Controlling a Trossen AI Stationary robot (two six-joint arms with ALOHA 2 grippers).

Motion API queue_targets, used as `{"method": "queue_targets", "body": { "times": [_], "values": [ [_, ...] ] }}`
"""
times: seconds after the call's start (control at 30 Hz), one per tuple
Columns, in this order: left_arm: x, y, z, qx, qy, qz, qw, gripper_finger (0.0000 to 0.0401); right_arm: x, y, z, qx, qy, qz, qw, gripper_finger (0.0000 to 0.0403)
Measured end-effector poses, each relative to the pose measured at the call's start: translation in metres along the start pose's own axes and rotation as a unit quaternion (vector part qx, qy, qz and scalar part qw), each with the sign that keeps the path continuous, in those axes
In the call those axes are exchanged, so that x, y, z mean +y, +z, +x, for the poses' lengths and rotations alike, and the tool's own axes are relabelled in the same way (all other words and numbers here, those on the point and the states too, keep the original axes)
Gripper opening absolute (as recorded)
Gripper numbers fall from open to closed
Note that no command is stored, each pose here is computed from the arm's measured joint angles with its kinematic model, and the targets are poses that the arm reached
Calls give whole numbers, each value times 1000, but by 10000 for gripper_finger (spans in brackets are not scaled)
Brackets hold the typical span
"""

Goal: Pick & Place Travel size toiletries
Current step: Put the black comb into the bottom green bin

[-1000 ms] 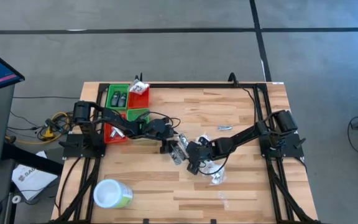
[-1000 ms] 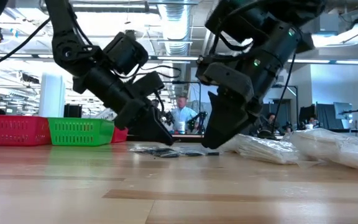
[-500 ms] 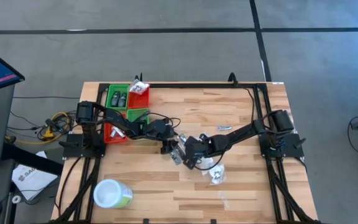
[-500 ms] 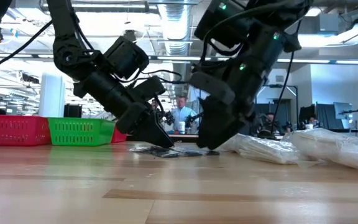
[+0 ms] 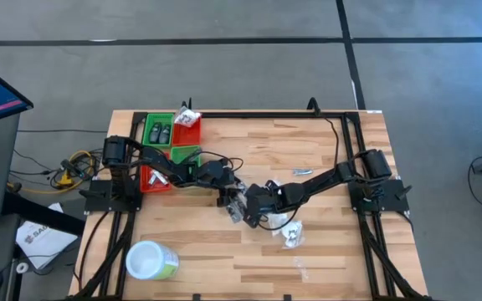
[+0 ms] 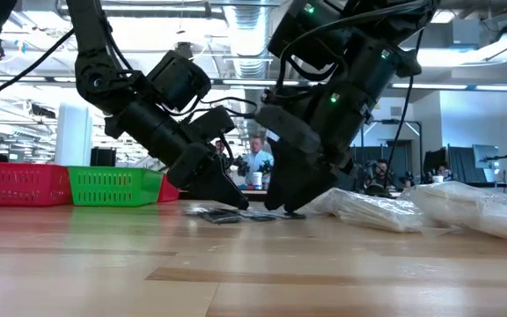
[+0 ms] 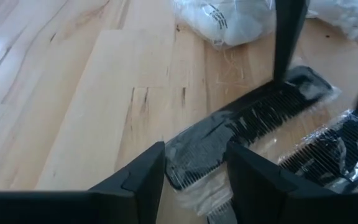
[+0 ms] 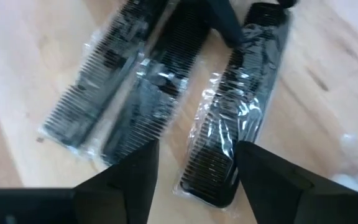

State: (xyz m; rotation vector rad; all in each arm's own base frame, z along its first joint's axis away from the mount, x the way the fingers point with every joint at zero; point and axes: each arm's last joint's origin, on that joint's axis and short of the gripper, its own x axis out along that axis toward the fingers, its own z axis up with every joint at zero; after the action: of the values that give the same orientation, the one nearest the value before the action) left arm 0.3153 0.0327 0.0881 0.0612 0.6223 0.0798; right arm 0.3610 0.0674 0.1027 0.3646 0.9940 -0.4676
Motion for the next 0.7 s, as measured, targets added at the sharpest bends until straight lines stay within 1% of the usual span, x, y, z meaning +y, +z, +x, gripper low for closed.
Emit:
{"method": "queue_targets", "body": {
  "times": [0.13,0.3,0.4,0.53,0.7],
  "values": [
    [0,0,0,0,0,1,1000,163,-1,-1,-1,2,-7,-6,1000,195],
    [0,0,0,0,0,2,1000,163,8,13,-8,14,-11,-58,998,183],
    [0,0,0,-1,-8,2,1000,163,9,19,-13,29,-46,-76,996,177],
    [-1,0,0,-1,-9,2,1000,163,8,22,-14,28,-50,-71,996,177],
    [-1,0,0,-1,-9,2,1000,163,10,24,-14,19,-43,-60,997,188]
  ]
}}
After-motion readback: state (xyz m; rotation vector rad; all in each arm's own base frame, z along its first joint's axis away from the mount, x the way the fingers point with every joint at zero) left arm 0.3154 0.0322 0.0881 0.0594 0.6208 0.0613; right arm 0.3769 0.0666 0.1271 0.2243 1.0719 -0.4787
